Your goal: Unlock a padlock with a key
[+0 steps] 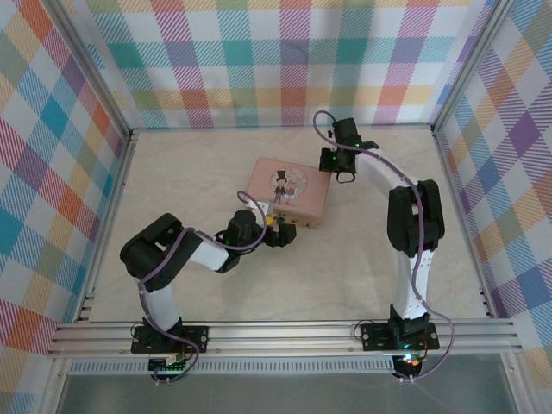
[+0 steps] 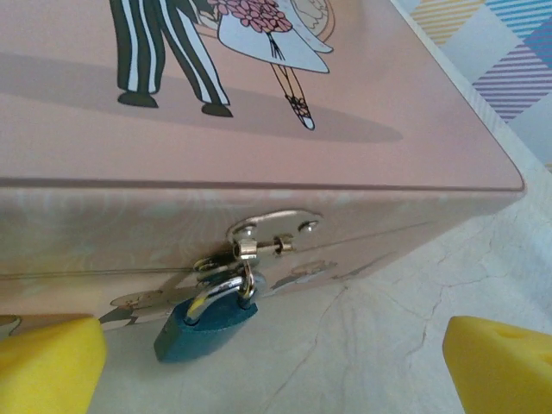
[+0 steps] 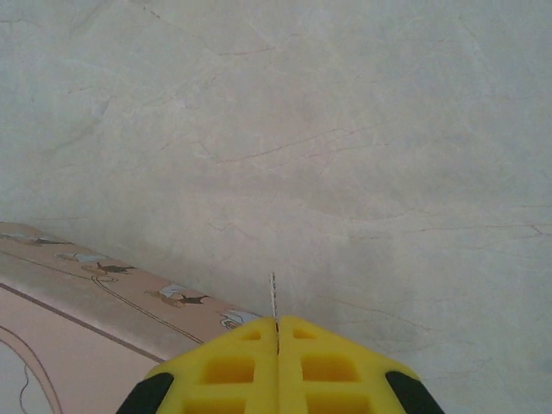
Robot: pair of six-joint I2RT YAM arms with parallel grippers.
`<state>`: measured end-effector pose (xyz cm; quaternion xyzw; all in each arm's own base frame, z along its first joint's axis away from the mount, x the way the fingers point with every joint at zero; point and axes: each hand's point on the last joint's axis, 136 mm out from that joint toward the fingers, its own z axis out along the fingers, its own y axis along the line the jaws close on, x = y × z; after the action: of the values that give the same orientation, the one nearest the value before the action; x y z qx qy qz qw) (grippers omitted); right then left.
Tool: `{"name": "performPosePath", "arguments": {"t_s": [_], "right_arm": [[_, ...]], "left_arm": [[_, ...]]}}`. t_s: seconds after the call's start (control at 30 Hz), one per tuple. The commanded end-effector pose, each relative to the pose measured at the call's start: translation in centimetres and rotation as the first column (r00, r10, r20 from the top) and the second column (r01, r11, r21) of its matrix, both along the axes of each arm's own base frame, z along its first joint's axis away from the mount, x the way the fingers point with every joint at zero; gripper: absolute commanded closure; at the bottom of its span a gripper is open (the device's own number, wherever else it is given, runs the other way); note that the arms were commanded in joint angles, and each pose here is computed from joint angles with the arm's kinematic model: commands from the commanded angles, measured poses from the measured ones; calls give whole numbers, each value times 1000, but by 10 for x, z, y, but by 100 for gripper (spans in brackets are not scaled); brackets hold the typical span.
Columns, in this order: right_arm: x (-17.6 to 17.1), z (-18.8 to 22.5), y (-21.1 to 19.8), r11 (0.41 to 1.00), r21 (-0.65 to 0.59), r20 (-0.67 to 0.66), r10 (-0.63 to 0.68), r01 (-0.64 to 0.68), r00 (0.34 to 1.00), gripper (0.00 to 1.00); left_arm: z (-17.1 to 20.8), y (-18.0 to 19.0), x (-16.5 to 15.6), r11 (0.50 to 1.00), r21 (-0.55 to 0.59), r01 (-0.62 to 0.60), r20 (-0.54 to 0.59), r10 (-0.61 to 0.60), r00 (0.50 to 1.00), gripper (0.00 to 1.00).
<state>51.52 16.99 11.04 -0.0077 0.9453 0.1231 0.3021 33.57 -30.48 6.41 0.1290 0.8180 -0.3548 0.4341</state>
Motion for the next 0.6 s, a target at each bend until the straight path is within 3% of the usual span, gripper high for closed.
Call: {"name": "performPosePath", "arguments": {"t_s": [0.0, 0.3, 0.57], "right_arm": [[0, -15, -3, 1000, -5, -9, -5, 5, 1000, 100], [-8, -33, -2, 1000, 2, -27, 2, -2, 1000, 100], [-9, -40, 10, 999, 19, -45, 41, -40, 998, 100]], "left_arm": [[23, -21, 5, 996, -41, 73, 124, -68, 990, 0], [26, -55, -7, 958, -89, 274, 138, -260, 956, 7], [24, -70, -15, 923, -117, 367, 118, -354, 928, 12]]}}
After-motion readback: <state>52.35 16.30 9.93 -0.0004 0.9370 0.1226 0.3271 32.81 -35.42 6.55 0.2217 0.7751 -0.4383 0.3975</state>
